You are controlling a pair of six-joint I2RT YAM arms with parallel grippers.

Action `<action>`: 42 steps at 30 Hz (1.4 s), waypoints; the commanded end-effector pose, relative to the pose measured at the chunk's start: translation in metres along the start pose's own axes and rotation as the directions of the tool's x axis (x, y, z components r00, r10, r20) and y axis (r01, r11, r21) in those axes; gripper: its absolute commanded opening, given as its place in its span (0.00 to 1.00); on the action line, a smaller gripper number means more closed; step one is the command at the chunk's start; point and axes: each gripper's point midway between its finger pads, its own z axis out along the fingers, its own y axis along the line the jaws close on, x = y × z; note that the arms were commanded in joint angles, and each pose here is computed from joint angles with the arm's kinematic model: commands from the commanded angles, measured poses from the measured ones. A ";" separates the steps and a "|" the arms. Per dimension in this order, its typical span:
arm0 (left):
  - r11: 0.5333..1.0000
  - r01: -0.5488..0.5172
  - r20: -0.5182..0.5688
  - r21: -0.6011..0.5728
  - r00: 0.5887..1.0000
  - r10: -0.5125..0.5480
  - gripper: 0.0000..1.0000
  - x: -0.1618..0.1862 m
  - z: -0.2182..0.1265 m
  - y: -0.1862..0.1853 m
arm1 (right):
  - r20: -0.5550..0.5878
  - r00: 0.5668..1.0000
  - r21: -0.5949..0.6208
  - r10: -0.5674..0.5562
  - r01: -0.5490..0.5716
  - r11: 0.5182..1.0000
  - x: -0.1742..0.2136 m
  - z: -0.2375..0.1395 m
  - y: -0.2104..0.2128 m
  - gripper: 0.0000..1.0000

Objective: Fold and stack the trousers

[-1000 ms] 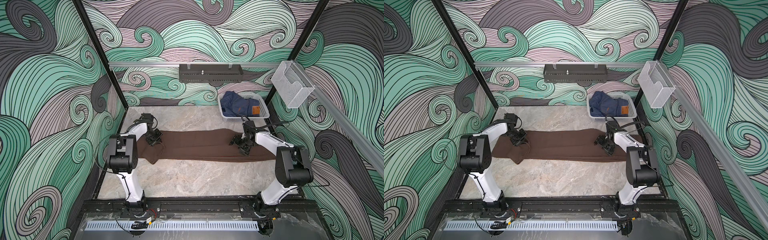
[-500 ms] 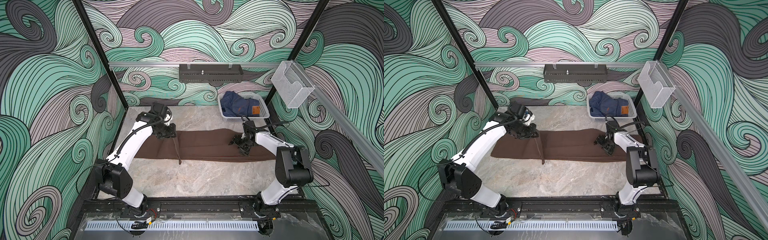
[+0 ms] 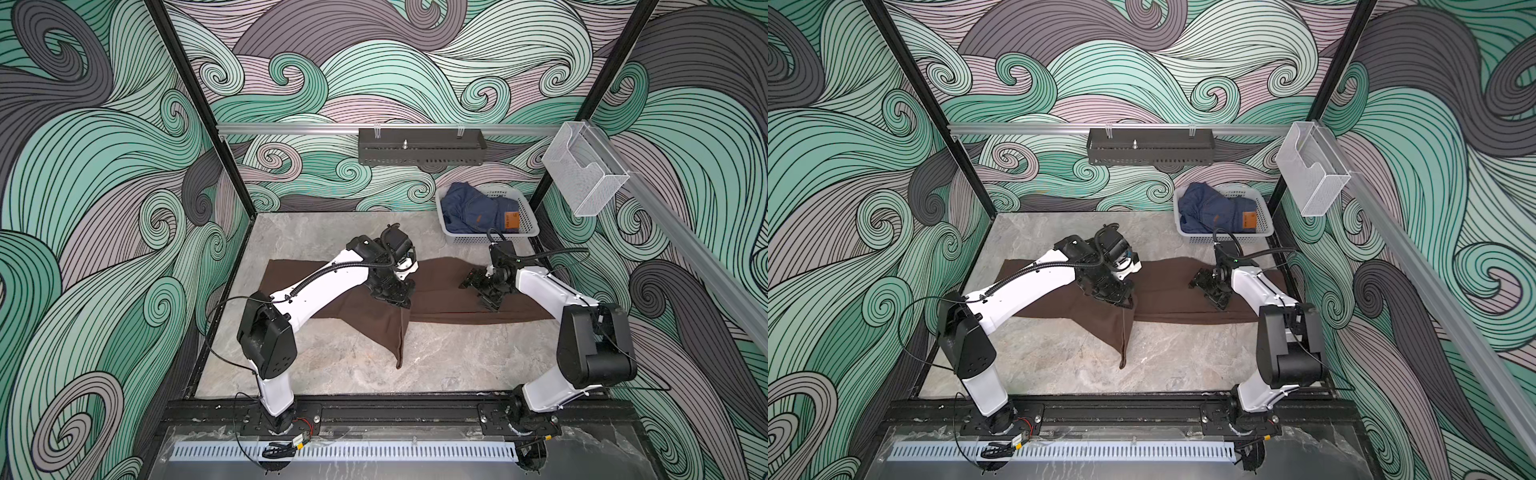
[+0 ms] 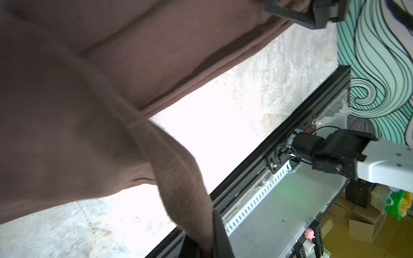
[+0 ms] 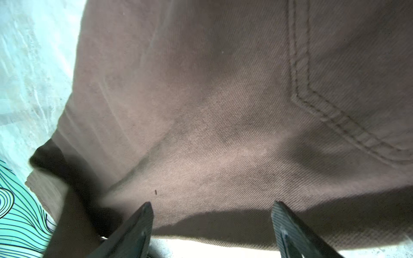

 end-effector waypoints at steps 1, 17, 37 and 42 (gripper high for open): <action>0.987 0.099 0.032 -0.129 0.995 -0.095 0.00 0.000 -0.024 0.050 | -0.011 1.000 0.022 0.008 -0.008 1.000 0.007 -0.002 -0.006 0.84; 0.554 0.482 0.142 -0.679 0.826 -0.545 0.00 0.036 -0.131 0.321 | -0.019 1.000 0.042 0.002 -0.001 0.999 0.002 0.003 -0.005 0.84; 0.301 0.471 0.234 -0.829 0.781 -0.578 0.27 0.004 -0.182 0.456 | -0.046 0.999 0.068 -0.002 0.006 0.998 -0.007 0.019 -0.003 0.84; 0.310 0.538 0.296 -0.784 0.762 -0.576 0.64 0.001 -0.195 0.449 | -0.037 0.999 0.060 -0.004 0.006 0.998 -0.007 0.012 0.000 0.84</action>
